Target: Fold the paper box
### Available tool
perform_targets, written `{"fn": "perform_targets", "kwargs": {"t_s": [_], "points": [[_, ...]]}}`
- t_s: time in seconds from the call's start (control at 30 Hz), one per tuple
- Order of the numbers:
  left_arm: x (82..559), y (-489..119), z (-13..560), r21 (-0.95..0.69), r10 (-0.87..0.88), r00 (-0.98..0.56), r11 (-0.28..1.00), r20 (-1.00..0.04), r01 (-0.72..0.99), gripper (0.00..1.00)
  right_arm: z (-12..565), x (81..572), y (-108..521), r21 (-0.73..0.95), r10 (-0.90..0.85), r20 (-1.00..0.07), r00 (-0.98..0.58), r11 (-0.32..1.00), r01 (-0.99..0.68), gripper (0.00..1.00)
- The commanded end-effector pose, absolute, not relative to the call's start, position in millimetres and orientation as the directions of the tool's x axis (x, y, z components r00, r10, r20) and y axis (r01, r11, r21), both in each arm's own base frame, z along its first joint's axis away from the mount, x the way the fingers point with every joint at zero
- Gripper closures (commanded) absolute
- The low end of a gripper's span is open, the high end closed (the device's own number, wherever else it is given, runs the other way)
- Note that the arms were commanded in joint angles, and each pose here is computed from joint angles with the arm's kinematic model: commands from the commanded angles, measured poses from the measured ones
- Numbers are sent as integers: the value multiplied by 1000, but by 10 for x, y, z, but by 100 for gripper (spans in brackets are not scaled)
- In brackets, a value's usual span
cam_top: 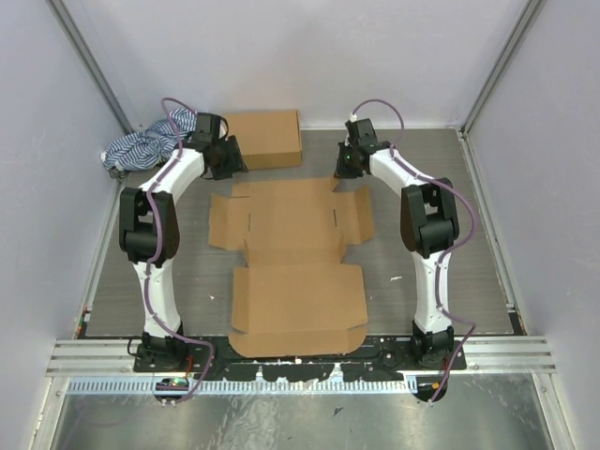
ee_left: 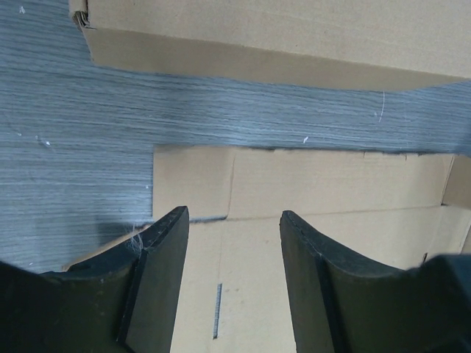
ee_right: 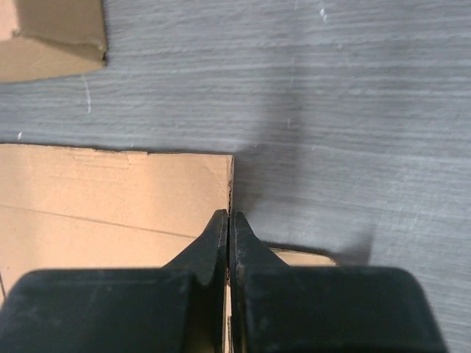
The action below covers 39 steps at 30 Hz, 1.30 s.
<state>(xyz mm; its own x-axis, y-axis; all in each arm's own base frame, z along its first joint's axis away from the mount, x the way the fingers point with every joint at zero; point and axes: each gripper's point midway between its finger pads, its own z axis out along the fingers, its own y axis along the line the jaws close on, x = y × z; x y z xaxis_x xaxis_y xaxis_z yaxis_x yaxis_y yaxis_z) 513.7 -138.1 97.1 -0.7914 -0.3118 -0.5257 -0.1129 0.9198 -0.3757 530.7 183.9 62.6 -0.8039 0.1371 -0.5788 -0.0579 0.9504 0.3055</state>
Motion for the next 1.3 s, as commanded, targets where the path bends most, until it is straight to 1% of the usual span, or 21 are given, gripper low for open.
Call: {"fn": "perform_targets", "kwargs": {"t_s": [0.0, 0.2, 0.37, 0.57, 0.73, 1.07, 1.27], "points": [[5089, -1362, 1163, -388, -306, -776, 918, -551, -86, 41, 1039, 5183, 1903, 342, 116, -642, -757, 928, -148, 99], [5014, -1358, 1269, -409, -320, -754, 909, -573, -75, 40, 1338, 4954, 1930, 373, 125, -744, -657, 893, -253, 99], [4923, -1346, 1226, -411, -317, -760, 909, -568, -72, 40, 1466, 4723, 1897, 363, 119, -797, -592, 878, -313, 99], [4857, -1340, 1229, -425, -321, -749, 903, -580, -58, 40, 1893, 4625, 1883, 342, 143, -874, -464, 860, -380, 99], [4846, -1345, 1326, -442, -328, -718, 897, -613, -32, 41, 2046, 4613, 1884, 328, 137, -890, -435, 856, -400, 99], [4786, -1329, 1462, -475, -341, -677, 880, -652, 15, 41, 2067, 4607, 1857, 328, 138, -884, -446, 864, -383, 99], [4774, -1354, 1436, -544, -337, -704, 835, -625, 82, 46, 2083, 4623, 1847, 327, 140, -884, -446, 867, -375, 99]]}}
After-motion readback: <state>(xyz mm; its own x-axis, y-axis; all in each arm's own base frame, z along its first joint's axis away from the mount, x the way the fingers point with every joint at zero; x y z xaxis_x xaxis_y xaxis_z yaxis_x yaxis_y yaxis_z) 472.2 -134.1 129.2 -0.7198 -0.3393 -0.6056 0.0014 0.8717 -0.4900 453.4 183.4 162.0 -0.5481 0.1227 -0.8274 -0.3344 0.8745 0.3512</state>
